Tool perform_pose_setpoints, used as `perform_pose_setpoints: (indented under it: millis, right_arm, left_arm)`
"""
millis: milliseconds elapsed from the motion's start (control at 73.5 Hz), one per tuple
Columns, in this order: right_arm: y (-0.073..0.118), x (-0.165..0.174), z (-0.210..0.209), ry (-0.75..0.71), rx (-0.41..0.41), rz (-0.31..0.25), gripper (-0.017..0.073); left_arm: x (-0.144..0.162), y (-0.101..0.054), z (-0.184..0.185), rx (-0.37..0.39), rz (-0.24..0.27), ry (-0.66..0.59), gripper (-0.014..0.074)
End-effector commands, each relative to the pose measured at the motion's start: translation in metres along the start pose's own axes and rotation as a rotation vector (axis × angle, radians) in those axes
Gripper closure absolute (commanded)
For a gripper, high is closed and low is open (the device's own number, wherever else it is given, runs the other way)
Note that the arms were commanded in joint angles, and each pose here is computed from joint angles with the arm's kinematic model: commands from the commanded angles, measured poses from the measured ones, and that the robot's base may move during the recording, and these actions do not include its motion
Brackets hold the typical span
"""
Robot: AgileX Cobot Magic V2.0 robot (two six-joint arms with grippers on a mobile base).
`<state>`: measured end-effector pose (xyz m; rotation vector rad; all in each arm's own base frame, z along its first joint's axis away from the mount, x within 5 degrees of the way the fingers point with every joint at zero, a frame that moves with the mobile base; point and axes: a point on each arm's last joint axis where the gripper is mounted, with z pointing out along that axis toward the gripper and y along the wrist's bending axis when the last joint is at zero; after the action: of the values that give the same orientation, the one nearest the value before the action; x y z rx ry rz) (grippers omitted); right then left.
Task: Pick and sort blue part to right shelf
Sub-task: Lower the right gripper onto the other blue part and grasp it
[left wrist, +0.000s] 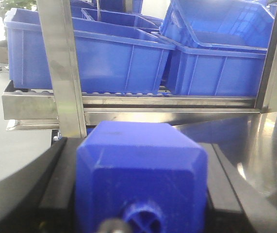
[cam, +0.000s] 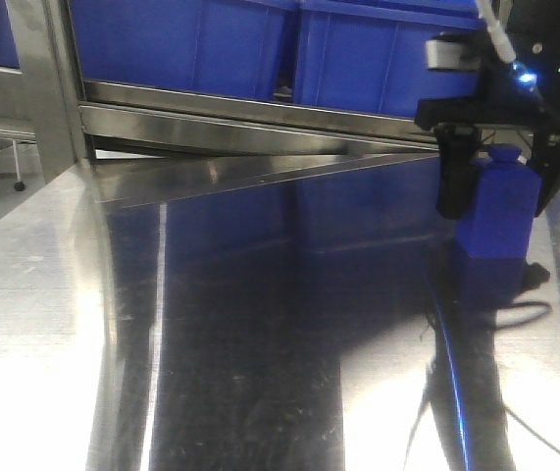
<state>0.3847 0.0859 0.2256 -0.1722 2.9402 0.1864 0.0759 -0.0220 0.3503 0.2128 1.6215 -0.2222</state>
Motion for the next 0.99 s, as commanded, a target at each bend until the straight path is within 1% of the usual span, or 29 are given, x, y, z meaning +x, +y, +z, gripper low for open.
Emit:
perform_pose_setpoints:
  millis: [0, 54, 82, 136, 177, 231, 299, 381, 558, 612, 789, 980]
  right_arm:
    - [0.002, -0.008, -0.023, -0.094, -0.003, -0.007, 0.0016]
    - [0.002, -0.008, -0.023, -0.093, -0.002, -0.007, 0.0048]
    - [0.002, -0.008, -0.023, -0.093, -0.002, -0.007, 0.0079]
    - [0.002, -0.007, -0.026, -0.101, 0.0, -0.009, 0.015]
    - [0.002, -0.007, -0.028, -0.105, 0.006, -0.013, 0.0231]
    - [0.001, -0.007, -0.033, -0.118, 0.018, -0.021, 0.0298]
    - [0.0, -0.006, -0.04, -0.139, 0.034, -0.032, 0.0342]
    - [-0.001, -0.003, -0.053, -0.171, 0.052, -0.045, 0.0343]
    - [0.0, 0.011, -0.087, -0.294, 0.06, -0.059, 0.0343]
    - [0.0, 0.017, -0.097, -0.344, 0.057, -0.062, 0.0343]
    - [0.0, 0.047, -0.122, -0.469, 0.049, -0.066, 0.0343]
    - [-0.003, 0.091, -0.135, -0.574, 0.044, -0.071, 0.0343]
  left_arm:
    - [-0.018, 0.0, -0.003, -0.003, -0.006, -0.124, 0.0281]
    - [-0.018, 0.0, -0.003, -0.003, -0.006, -0.124, 0.0281]
    - [-0.018, 0.0, -0.003, -0.003, -0.006, -0.124, 0.0281]
    - [-0.019, 0.0, -0.003, -0.003, -0.006, -0.128, 0.0281]
    - [-0.019, 0.0, -0.003, -0.006, 0.002, -0.128, 0.0281]
    - [-0.019, 0.001, -0.004, -0.009, 0.013, -0.131, 0.0281]
    - [-0.02, 0.001, -0.007, -0.013, 0.021, -0.145, 0.0281]
    - [-0.021, 0.001, -0.014, -0.028, 0.022, -0.172, 0.0281]
    - [-0.02, 0.004, -0.036, -0.105, 0.084, -0.2, 0.0281]
    - [-0.018, 0.004, -0.043, -0.124, 0.074, -0.207, 0.0281]
    - [-0.012, 0.001, -0.068, -0.179, 0.082, -0.232, 0.0281]
    - [-0.006, -0.003, -0.087, -0.2, 0.09, -0.258, 0.0281]
